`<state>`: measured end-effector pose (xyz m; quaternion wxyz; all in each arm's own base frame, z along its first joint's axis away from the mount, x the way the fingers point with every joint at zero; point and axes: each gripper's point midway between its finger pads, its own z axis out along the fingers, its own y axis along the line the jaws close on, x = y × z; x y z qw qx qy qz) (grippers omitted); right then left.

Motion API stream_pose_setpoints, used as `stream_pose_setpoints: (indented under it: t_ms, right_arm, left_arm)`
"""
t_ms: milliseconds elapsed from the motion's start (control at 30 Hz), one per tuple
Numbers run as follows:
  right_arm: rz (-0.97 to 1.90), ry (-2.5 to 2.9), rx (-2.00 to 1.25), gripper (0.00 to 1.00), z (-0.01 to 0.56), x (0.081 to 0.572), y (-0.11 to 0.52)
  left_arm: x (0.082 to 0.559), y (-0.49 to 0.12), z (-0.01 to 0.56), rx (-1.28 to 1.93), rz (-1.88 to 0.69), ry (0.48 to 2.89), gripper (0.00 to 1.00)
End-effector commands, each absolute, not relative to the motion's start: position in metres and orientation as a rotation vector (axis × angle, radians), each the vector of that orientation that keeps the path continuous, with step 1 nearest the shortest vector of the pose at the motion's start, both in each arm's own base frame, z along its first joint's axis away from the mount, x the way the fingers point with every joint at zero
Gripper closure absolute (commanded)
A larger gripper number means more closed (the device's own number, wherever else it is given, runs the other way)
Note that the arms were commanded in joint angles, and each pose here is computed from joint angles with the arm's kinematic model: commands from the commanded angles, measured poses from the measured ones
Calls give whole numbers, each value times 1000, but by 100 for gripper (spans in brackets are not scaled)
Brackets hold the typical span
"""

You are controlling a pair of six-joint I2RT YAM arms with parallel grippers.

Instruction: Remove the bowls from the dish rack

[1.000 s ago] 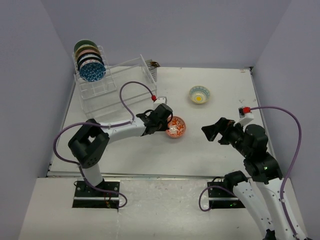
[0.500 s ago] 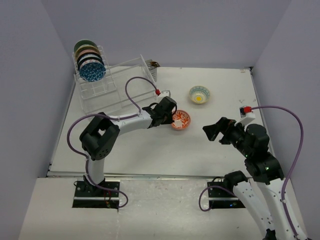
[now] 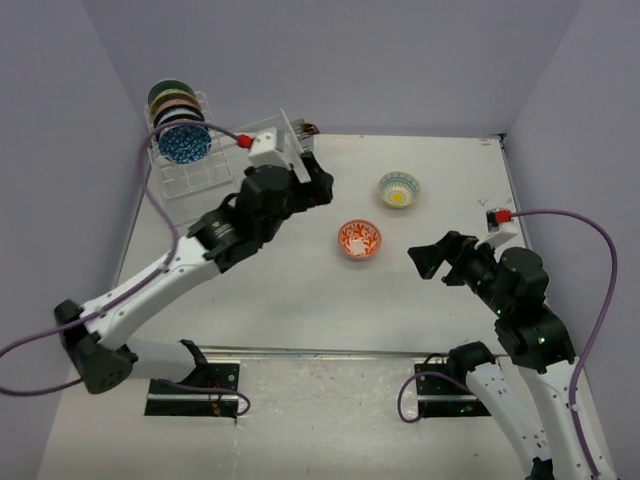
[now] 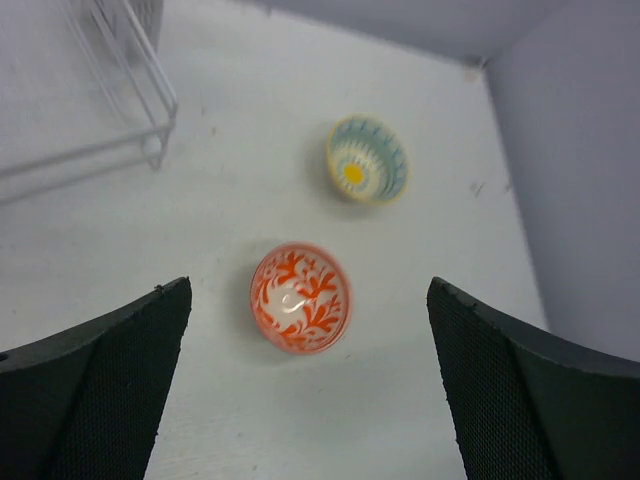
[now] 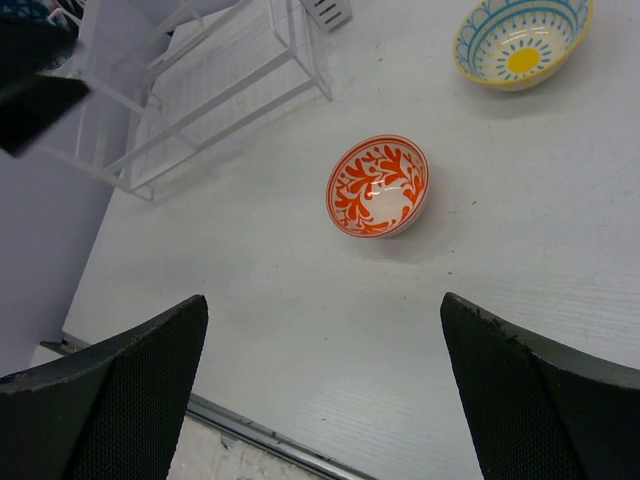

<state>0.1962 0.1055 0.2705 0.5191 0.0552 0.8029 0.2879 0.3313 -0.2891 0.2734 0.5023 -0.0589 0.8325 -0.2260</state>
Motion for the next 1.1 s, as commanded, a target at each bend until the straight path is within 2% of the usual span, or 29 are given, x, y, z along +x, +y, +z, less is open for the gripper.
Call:
stream_pose_setpoints:
  t_ms: [0,100,200,433,600,800,933,1033,1067]
  right_arm:
    - [714,1862,92,1,294,194,108]
    - [750,1845,76,1,299,196,114]
    - [768,1856,77,1,298,199,118]
    - [815,1866,66,1,293,199,125]
    - [808,1854,47,1,287,191,123]
    - [807,1828,-31,1,287,183,125]
    - [799,1798,-50,1,293,178,123]
    - [772,1786,-50,1,297,175,118]
    - [760,1774,-40,1,299,173,115]
  left_arm:
    - [315,-206,364,-366,-441,1767,0]
    - [311,-138,412,-542,-478,1605,0]
    - [326,-99,418,-698,-502,1582,0]
    - [366,-61,435,-976,-647,1422,1]
    - [394,-34,433,-1109,-659,1324,3]
    - [422,-12,421,-1149,-620,1327,10]
    - [427,4,413,-1157,-591,1306,19]
    - [434,11,400,-1153,-616,1313,36]
    - [435,13,396,-1152,-610,1318,39]
